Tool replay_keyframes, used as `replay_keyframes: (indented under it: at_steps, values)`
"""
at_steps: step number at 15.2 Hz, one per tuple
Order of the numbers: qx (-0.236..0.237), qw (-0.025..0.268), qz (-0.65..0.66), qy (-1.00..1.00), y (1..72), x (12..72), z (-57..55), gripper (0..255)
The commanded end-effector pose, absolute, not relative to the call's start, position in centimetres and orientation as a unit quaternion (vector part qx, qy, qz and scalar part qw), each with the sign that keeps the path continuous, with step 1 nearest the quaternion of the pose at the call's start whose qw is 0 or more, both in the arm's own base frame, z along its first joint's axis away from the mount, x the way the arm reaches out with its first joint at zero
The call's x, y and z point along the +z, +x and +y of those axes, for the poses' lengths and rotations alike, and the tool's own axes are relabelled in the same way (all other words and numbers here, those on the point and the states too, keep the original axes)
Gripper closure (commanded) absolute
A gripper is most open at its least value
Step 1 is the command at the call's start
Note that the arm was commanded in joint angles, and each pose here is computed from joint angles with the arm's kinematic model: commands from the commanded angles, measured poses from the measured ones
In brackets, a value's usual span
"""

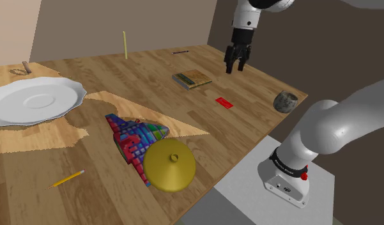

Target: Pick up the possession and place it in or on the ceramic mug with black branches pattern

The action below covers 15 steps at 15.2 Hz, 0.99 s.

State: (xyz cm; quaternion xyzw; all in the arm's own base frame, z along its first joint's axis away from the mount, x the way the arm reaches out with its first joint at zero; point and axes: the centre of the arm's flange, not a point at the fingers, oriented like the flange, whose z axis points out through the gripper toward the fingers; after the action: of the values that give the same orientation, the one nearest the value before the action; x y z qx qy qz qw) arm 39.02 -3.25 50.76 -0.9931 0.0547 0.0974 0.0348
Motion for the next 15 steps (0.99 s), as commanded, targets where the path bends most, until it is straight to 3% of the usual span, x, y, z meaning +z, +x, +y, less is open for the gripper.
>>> replay_keyframes:
  at_steps: [1, 10, 15]
  values:
    - [0.133, 0.032, 0.054, -0.989, 40.3, 47.9, -3.8, 0]
    - [0.285, 0.019, 0.053, -0.957, 43.6, 34.5, -6.1, 0]
    - [0.287, 0.019, 0.053, -0.956, 42.5, 32.6, -6.0, 0]
